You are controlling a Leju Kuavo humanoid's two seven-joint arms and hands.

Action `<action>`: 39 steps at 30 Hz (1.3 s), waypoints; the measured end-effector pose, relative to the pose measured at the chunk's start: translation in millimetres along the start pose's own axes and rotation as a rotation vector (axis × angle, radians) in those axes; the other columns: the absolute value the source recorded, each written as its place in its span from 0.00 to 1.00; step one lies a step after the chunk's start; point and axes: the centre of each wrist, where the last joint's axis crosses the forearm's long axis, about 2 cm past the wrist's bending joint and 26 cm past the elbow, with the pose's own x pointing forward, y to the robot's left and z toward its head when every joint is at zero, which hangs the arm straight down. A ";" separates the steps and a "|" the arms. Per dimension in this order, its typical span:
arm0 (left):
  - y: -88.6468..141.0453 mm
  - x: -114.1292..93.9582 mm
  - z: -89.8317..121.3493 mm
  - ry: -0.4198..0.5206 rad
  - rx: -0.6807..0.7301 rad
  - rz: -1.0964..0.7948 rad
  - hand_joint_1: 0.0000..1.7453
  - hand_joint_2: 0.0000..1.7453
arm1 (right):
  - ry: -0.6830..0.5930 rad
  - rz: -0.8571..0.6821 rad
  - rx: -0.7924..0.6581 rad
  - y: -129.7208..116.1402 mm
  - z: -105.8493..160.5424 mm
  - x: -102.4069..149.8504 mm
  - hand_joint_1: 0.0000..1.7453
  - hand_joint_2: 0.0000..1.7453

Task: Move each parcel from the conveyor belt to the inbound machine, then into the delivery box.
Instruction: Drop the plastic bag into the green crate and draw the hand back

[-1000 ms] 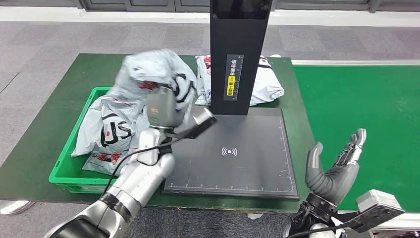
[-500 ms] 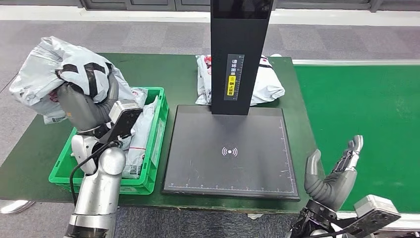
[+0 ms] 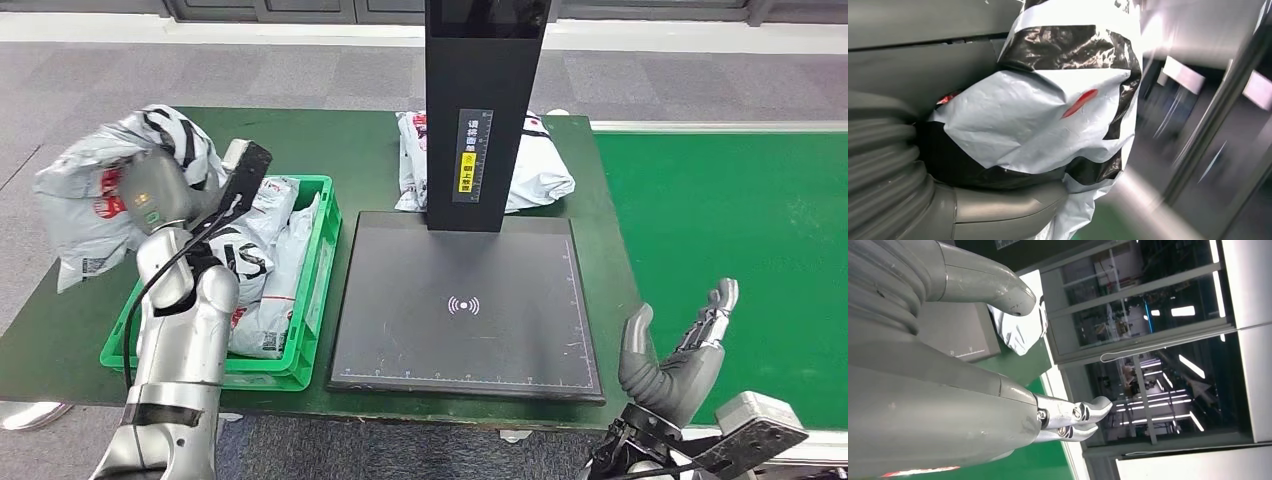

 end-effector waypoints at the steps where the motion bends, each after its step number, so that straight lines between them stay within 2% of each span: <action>1: -10.5 -0.9 -3.2 0.033 -0.088 -0.042 0.77 1.00 | 0.001 0.001 0.003 0.2 -0.6 -0.9 0.00 1.00; 3: -29.9 -4.8 -5.4 0.088 -0.263 -0.125 0.75 1.00 | 0.005 0.003 0.010 0.7 -1.4 -3.2 0.00 1.00; 4: -38.7 -7.8 -4.4 0.108 -0.344 -0.164 0.78 1.00 | 0.007 0.005 0.013 1.1 -1.9 -4.5 0.00 1.00; 5: -46.0 -11.2 -2.7 0.120 -0.412 -0.197 0.68 1.00 | 0.010 0.005 0.016 1.7 -2.5 -5.8 0.00 1.00; 7: -57.7 -18.1 1.6 0.135 -0.523 -0.247 0.41 1.00 | 0.016 0.007 0.020 2.8 -3.6 -8.0 0.00 1.00; 8: -61.8 -21.0 3.4 0.139 -0.565 -0.264 0.32 1.00 | 0.018 0.007 0.022 3.2 -4.1 -8.9 0.00 1.00; 10: -66.8 -25.2 5.0 0.143 -0.620 -0.290 0.32 1.00 | 0.022 0.009 0.024 4.0 -4.9 -10.1 0.00 1.00; 13: -70.4 -29.0 5.2 0.144 -0.662 -0.314 0.08 1.00 | 0.026 0.010 0.026 4.7 -5.7 -11.5 0.00 1.00; 14: -71.1 -30.0 5.2 0.146 -0.672 -0.319 0.00 0.75 | 0.027 0.011 0.026 5.0 -6.0 -11.9 0.00 1.00; 17: -72.4 -32.9 5.0 0.153 -0.702 -0.335 0.00 0.00 | 0.030 0.011 0.030 5.6 -6.6 -13.0 0.00 1.00; 23: -73.8 -40.8 5.4 0.179 -0.738 -0.373 0.00 0.00 | 0.033 0.011 0.039 8.0 -9.5 -16.0 0.00 1.00; 30: -72.8 -44.3 4.7 0.177 -0.665 -0.356 0.00 0.00 | 0.032 0.012 0.038 8.8 -10.8 -16.4 0.00 1.00; 33: -70.5 -43.8 4.1 0.153 -0.556 -0.291 0.00 0.00 | 0.032 0.014 0.037 8.8 -10.8 -16.3 0.00 1.00; 39: -55.0 -35.2 1.1 0.043 -0.231 -0.069 0.00 0.00 | 0.039 0.021 0.033 8.5 -10.7 -16.3 0.00 1.00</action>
